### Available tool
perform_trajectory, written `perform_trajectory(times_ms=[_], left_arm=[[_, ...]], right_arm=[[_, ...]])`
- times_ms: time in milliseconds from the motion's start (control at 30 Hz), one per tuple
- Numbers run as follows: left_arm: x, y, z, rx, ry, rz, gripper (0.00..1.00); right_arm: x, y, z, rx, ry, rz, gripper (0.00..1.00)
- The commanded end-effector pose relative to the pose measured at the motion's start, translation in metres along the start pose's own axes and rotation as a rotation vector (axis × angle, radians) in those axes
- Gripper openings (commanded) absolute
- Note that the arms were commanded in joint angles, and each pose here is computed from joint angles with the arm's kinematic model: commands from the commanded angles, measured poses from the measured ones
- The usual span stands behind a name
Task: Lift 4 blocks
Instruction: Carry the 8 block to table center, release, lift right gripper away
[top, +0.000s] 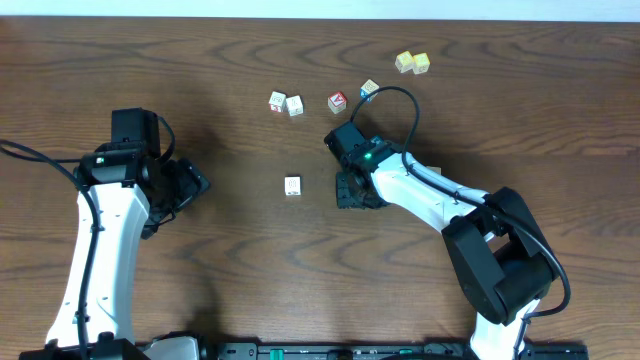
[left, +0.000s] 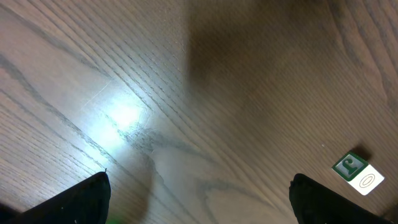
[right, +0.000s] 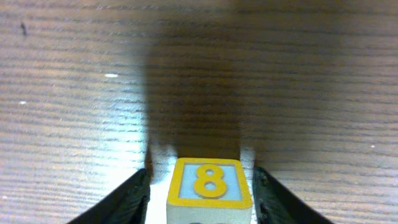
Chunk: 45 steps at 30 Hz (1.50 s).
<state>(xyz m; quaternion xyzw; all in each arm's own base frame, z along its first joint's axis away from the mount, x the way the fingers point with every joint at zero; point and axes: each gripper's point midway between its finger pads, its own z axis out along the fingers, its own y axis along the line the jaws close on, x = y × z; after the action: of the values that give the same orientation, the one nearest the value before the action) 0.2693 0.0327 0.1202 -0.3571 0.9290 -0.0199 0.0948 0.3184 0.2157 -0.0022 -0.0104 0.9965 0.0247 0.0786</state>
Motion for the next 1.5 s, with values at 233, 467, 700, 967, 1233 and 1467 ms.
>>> perform_trajectory(times_ms=[233,467,700,967,1233,1467], left_arm=[[0.000,0.002,-0.001,-0.005,-0.004,-0.011,0.92],[0.000,0.002,-0.001,-0.005,-0.004,-0.011,0.92],[0.000,0.002,-0.001,-0.005,-0.004,-0.011,0.92],[0.000,0.002,-0.001,-0.005,-0.004,-0.011,0.92],[0.000,0.002,-0.001,-0.005,-0.004,-0.012,0.92],[0.000,0.002,-0.001,-0.004,-0.004,-0.012,0.92]], right_arm=[[-0.020,-0.001,-0.051,-0.033,-0.069,0.014,0.66],[-0.030,0.032,-0.110,-0.184,-0.164,-0.046,0.77],[-0.024,0.091,-0.111,-0.265,-0.251,-0.160,0.80],[-0.033,0.053,-0.114,-0.114,-0.286,-0.058,0.99],[-0.045,-0.077,-0.125,0.066,-0.179,0.205,0.99],[-0.053,-0.142,-0.123,0.109,-0.145,0.380,0.99]])
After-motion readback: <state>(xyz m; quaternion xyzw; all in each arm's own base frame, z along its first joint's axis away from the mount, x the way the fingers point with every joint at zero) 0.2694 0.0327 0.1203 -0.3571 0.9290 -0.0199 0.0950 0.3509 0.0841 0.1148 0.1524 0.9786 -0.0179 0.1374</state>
